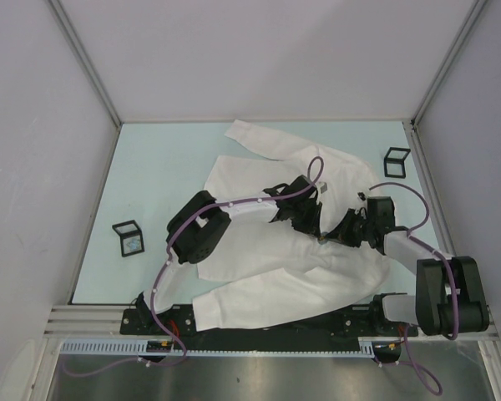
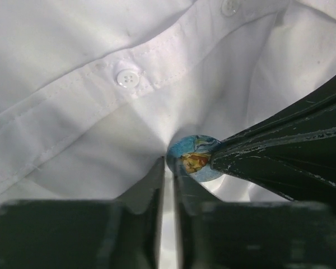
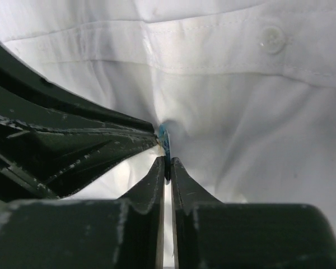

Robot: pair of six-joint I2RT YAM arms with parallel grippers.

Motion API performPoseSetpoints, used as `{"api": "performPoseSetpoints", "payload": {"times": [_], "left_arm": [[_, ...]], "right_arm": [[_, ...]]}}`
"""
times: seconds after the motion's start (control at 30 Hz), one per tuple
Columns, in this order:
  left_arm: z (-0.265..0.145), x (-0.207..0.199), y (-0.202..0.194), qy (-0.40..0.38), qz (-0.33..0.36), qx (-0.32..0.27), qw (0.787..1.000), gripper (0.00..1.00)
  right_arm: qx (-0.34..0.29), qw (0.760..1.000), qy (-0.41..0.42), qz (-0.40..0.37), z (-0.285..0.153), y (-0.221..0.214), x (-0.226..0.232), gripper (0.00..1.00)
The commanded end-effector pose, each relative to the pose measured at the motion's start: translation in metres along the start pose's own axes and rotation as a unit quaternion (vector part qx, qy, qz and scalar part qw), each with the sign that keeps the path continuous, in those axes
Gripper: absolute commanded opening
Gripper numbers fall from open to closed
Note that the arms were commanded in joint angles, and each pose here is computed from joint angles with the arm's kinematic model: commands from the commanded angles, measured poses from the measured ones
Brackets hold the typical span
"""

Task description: Remove the brooch from the garment

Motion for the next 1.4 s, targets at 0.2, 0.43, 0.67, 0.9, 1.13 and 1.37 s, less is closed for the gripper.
{"api": "performPoseSetpoints", "payload": {"times": [0.2, 0.43, 0.67, 0.9, 1.13, 1.37], "left_arm": [[-0.039, -0.021, 0.011, -0.076, -0.046, 0.001, 0.996, 0.47], [-0.054, -0.030, 0.011, -0.136, -0.110, 0.025, 0.984, 0.55], [-0.050, -0.033, 0.019, -0.183, -0.166, 0.032, 0.968, 0.61], [-0.045, -0.034, 0.021, -0.188, -0.181, 0.036, 0.965, 0.60], [-0.040, -0.026, 0.015, -0.176, -0.179, 0.043, 0.967, 0.60], [-0.039, -0.024, 0.011, -0.171, -0.175, 0.044, 0.969, 0.59]], "right_arm": [[-0.074, 0.989, -0.104, -0.068, -0.021, 0.019, -0.001, 0.00], [-0.111, 0.966, -0.194, -0.134, -0.026, 0.018, 0.003, 0.00], [-0.110, 0.949, -0.238, -0.175, -0.018, 0.015, 0.013, 0.04], [-0.086, 0.964, -0.173, -0.183, -0.001, 0.007, 0.036, 0.15], [-0.084, 0.975, -0.090, -0.186, 0.003, 0.006, 0.067, 0.31], [-0.082, 0.977, -0.053, -0.191, 0.002, 0.007, 0.080, 0.34]]}}
Point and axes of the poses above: each gripper's point midway between its finger pads, its own z axis out along the fingers, its own x axis along the line the jaws close on, y = z × x, the point moved 1 cm from there along -z, back along the fingers, and after that the axes turned 7 degrees about -z, right-handed, at the moved point
